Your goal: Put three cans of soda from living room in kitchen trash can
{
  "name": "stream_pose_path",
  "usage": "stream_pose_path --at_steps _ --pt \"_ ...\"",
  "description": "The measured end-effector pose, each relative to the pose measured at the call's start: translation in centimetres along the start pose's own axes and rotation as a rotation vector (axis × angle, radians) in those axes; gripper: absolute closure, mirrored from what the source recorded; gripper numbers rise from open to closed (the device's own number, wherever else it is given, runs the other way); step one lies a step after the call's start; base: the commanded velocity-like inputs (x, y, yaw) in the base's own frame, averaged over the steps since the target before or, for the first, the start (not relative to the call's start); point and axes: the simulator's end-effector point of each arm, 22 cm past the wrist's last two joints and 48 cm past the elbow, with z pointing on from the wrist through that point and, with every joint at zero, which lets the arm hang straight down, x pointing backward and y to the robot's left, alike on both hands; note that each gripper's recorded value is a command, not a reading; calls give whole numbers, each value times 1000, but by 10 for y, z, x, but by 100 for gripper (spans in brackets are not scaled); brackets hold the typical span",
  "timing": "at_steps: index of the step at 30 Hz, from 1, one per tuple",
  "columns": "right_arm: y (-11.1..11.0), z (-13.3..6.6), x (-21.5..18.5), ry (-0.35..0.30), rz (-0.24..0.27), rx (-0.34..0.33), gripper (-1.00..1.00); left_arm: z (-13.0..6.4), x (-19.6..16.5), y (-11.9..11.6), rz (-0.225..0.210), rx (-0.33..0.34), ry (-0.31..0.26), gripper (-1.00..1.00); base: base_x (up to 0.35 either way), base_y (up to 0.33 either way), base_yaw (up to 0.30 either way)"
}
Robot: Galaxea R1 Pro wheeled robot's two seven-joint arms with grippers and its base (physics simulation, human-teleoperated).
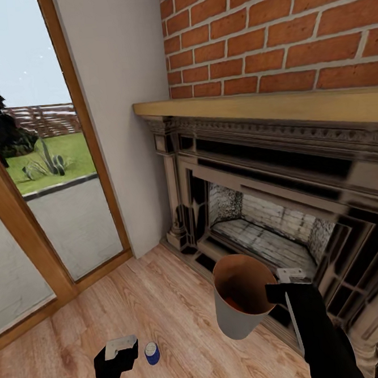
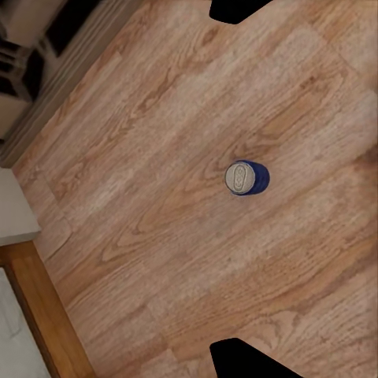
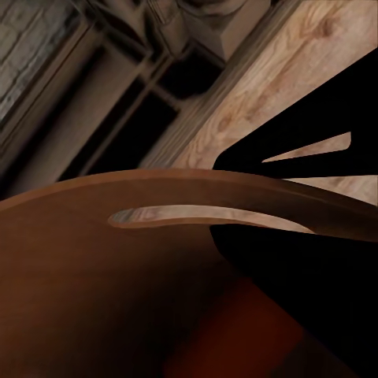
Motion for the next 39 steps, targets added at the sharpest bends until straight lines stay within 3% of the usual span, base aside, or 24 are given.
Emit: stream_pose_path --at_steps 31,35,39 --pt "4 58 52 47 -6 3 100 36 64 1 13 -5 45 -100 0 0 0" --pt "4 64 57 52 -8 5 100 53 56 -2 7 -1 41 -100 0 0 0" --pt "4 66 60 58 -7 3 100 79 57 -14 4 17 89 -100 0 0 0"
